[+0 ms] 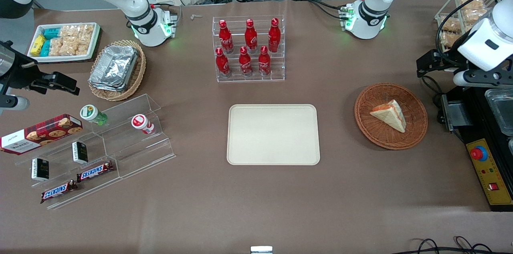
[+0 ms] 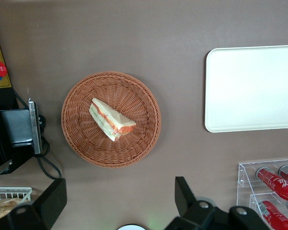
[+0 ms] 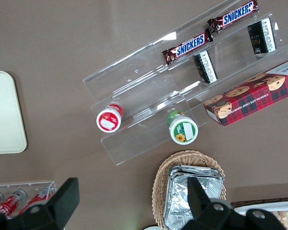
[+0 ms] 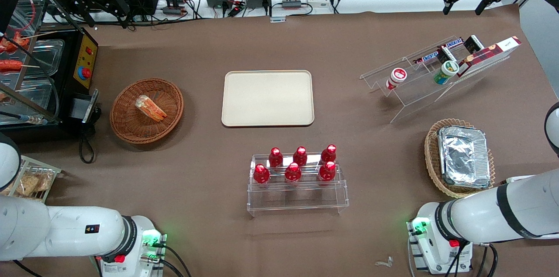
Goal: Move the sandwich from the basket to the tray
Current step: 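Move the left gripper down toward the sandwich in the wicker basket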
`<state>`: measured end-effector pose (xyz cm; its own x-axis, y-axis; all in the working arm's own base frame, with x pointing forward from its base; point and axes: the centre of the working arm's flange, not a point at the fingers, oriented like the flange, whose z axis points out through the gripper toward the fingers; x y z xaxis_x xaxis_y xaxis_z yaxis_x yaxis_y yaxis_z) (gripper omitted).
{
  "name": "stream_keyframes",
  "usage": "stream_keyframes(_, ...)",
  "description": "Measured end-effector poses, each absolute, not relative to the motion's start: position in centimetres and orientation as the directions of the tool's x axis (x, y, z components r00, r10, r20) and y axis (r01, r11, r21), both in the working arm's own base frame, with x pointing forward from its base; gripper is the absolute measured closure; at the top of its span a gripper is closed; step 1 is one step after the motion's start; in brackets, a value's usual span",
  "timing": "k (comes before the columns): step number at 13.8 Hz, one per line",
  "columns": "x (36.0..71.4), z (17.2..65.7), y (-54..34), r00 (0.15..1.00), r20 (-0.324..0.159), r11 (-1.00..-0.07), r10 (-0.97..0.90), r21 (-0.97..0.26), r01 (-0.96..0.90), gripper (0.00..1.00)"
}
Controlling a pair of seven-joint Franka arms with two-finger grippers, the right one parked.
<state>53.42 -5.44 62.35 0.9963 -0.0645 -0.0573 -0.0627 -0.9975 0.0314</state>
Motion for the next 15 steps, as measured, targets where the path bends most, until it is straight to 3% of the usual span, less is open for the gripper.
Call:
stream_keyframes(7, 53.4, 62.3, -5.2, 0.997, -0.058, -0.998, -0.058, 0.014, -0.058, 0.0)
stream_keyframes(15, 53.5, 58.7, -3.2, 0.928, -0.106, -0.934, 0.356, -0.057, 0.352, 0.0)
